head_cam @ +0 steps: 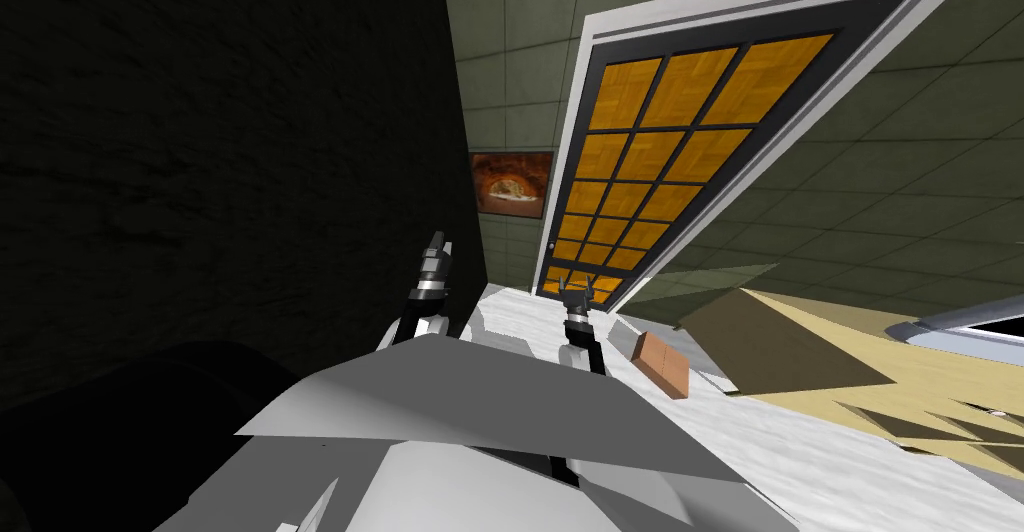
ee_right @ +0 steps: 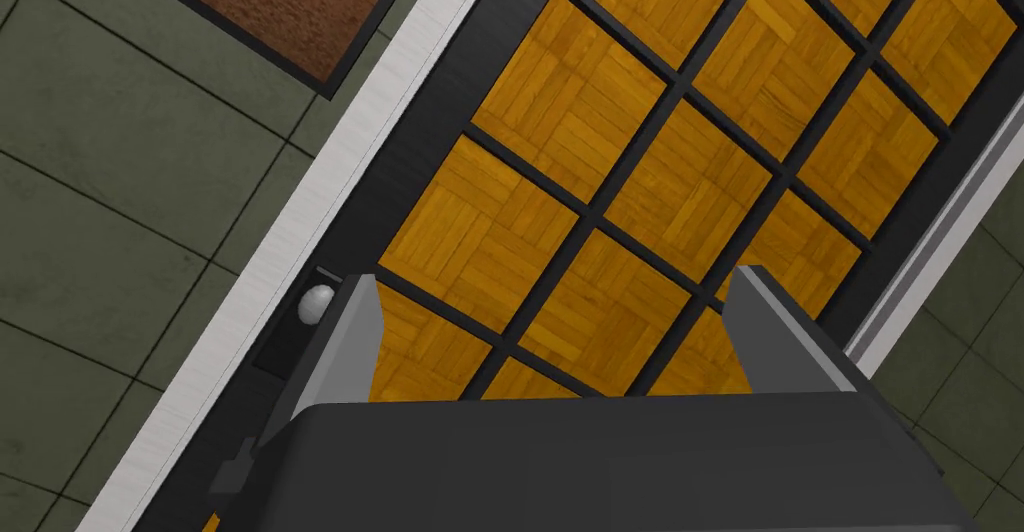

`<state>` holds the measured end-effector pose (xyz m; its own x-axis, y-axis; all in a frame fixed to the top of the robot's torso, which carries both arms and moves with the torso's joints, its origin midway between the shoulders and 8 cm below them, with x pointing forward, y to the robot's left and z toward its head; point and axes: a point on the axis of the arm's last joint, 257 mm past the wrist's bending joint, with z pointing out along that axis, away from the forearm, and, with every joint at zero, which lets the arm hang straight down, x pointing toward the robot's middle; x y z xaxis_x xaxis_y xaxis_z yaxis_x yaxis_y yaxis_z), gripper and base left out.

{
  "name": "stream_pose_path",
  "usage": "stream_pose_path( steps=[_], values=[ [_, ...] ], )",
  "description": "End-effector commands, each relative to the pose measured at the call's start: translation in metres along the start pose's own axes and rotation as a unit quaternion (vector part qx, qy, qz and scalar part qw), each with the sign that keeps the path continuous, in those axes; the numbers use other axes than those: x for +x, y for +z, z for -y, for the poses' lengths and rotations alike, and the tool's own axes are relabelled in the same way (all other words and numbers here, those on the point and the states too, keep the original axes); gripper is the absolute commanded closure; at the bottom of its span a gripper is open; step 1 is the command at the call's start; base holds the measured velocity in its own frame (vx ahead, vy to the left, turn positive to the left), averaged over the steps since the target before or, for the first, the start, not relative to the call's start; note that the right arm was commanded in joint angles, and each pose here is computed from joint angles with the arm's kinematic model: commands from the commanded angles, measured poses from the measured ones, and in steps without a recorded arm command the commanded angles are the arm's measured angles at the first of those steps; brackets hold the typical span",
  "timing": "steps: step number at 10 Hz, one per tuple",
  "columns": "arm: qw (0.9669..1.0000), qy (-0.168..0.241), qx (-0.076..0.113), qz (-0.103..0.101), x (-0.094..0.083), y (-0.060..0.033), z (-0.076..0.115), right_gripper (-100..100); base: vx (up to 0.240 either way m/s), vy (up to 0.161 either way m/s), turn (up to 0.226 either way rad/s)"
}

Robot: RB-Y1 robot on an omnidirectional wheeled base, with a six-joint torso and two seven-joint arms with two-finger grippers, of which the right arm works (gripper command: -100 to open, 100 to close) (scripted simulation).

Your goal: Pull the door open

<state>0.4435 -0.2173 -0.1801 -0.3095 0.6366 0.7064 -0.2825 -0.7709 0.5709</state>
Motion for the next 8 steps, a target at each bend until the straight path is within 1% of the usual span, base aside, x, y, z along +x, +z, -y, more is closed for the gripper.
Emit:
stream_pose_path(
  steps=[1,4,6,8],
  values=[
    [0.9996,0.025,0.008,0.009,-0.008,-0.0028,0.011,-100,0.102,0.017,0.028],
    [0.9972,0.066,0.021,0.026,-0.025,-0.0087,0.026,-100,0.098,0.01,0.024],
    [0.9946,0.092,0.029,0.038,-0.037,-0.013,0.035,-100,0.105,0.02,0.031],
    [0.9912,0.117,0.035,0.051,-0.049,-0.0177,0.043,-100,0.095,0.02,0.023]
  ],
)
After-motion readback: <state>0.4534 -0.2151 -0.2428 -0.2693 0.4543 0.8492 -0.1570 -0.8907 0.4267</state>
